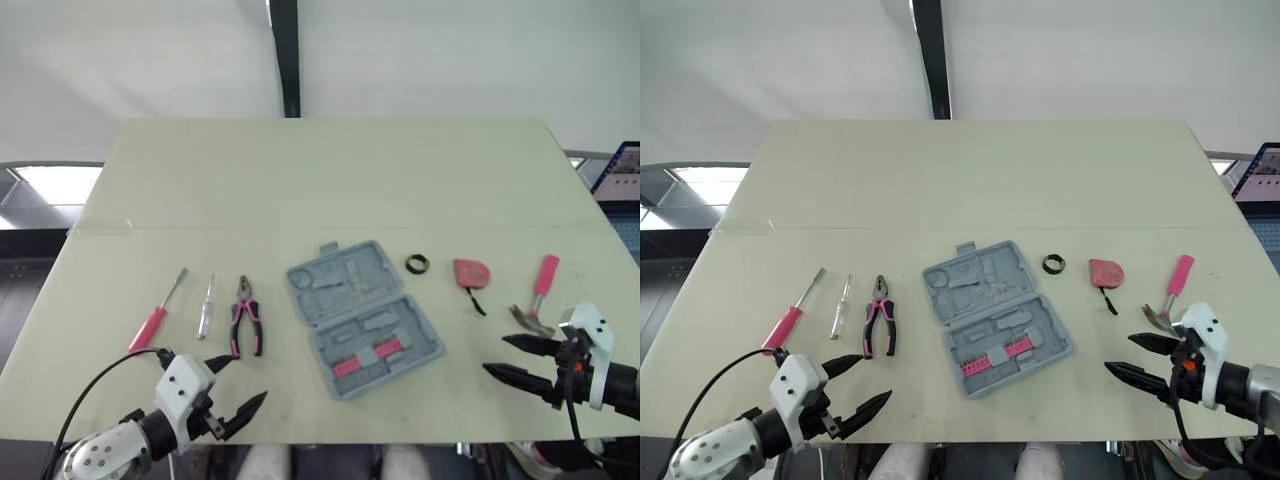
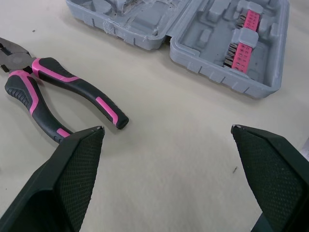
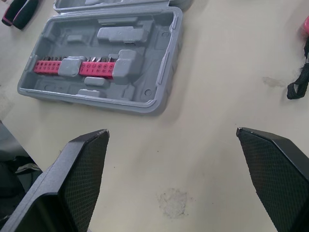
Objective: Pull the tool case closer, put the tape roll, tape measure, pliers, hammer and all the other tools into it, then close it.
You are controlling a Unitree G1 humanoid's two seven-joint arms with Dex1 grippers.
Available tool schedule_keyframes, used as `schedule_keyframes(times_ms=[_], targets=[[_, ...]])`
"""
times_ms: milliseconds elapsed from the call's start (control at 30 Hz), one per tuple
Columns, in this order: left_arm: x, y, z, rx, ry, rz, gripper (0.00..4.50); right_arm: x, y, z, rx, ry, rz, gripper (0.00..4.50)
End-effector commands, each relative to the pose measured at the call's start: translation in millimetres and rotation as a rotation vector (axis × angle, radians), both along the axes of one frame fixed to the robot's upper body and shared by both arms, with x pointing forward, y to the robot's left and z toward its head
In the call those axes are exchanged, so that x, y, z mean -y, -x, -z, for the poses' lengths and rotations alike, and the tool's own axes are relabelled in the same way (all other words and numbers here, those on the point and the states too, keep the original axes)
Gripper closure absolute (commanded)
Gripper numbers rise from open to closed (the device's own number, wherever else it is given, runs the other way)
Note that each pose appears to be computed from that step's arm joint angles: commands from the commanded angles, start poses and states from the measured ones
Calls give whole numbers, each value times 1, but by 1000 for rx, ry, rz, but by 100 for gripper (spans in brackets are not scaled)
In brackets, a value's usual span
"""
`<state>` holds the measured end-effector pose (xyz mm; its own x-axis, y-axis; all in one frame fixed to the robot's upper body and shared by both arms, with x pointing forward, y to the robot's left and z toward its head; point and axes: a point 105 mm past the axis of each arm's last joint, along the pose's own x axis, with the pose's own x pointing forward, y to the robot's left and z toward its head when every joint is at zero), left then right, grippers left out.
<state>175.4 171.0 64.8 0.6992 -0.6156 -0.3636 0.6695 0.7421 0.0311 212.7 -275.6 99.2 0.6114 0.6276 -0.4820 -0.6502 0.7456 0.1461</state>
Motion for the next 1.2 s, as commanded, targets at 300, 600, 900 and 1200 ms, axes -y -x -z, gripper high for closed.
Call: schedule_keyframes(times_ms=[300,600,900,1200], targets=[[6,2,-5,18,-3,20,0,4,-5,-1,21,-15,-11,4],[8,-3,-8,17,26,18,0,4,-6,-1,21,-21,-7,4],[10,-2,-8,4,38,31,0,5,-8,-3,24,-19,-3,4],[11,-9,-12,-9,34,40,0,6,-11,-4,28,-14,-6,4]])
